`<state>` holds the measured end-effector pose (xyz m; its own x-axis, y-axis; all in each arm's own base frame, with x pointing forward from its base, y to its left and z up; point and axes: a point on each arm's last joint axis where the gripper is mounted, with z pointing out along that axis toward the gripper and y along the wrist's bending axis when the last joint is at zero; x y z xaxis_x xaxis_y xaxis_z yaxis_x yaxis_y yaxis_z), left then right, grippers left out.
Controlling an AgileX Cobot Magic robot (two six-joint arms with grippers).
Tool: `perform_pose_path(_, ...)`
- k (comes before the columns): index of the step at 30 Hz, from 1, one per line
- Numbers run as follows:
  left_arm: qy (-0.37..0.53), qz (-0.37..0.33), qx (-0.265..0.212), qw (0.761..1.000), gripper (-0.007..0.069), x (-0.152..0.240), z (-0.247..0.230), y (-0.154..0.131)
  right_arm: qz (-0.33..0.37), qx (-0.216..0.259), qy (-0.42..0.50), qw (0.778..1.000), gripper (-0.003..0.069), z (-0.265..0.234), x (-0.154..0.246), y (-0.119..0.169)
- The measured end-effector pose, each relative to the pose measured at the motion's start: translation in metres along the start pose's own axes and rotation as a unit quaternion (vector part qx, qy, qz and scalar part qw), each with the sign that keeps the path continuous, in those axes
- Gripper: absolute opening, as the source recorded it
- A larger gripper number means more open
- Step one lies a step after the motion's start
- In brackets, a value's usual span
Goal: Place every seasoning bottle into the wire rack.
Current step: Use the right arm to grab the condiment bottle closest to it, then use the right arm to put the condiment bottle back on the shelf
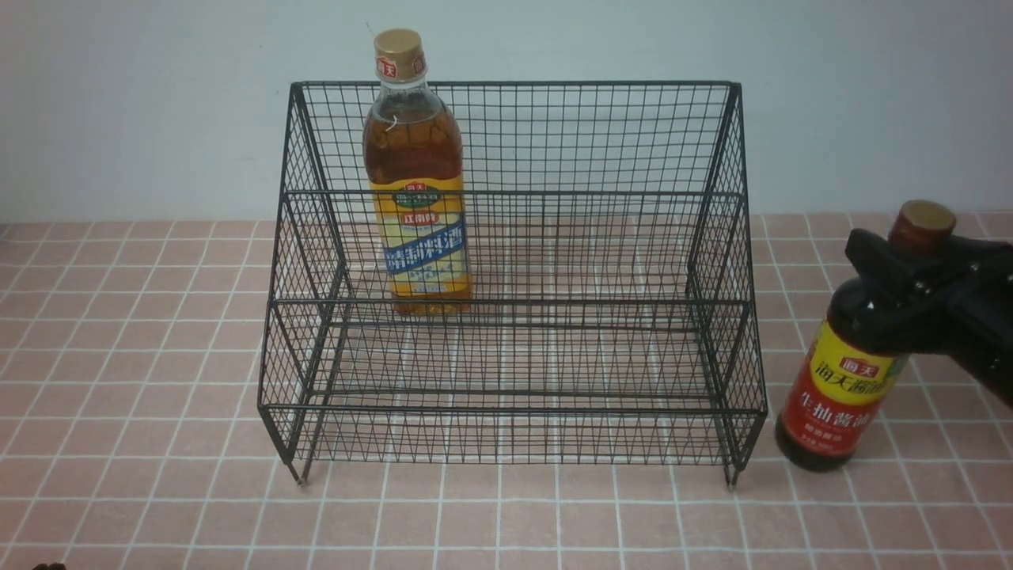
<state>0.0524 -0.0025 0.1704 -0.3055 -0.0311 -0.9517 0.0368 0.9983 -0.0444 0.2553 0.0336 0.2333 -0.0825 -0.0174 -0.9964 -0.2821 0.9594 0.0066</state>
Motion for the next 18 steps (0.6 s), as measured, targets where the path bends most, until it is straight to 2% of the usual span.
perform_pose_path(4,0.000,0.000,0.000,1.000,-0.0006,0.000,0.000,0.000,-0.020,-0.002,-0.021,1.000,0.0269,-0.002,-0.019,0.001)
perform_pose_path(10,0.000,0.000,0.000,1.000,-0.0006,0.000,0.000,0.000,-0.051,-0.019,-0.131,0.990,0.0269,-0.018,-0.090,0.007)
perform_pose_path(11,0.000,0.000,0.000,1.000,-0.0006,0.000,0.000,0.000,-0.051,-0.020,-0.135,0.989,0.0269,-0.019,-0.092,0.008)
perform_pose_path(18,0.000,0.000,0.000,1.000,-0.0006,0.000,0.000,0.000,-0.020,-0.084,-0.225,0.970,0.0269,-0.031,-0.159,0.019)
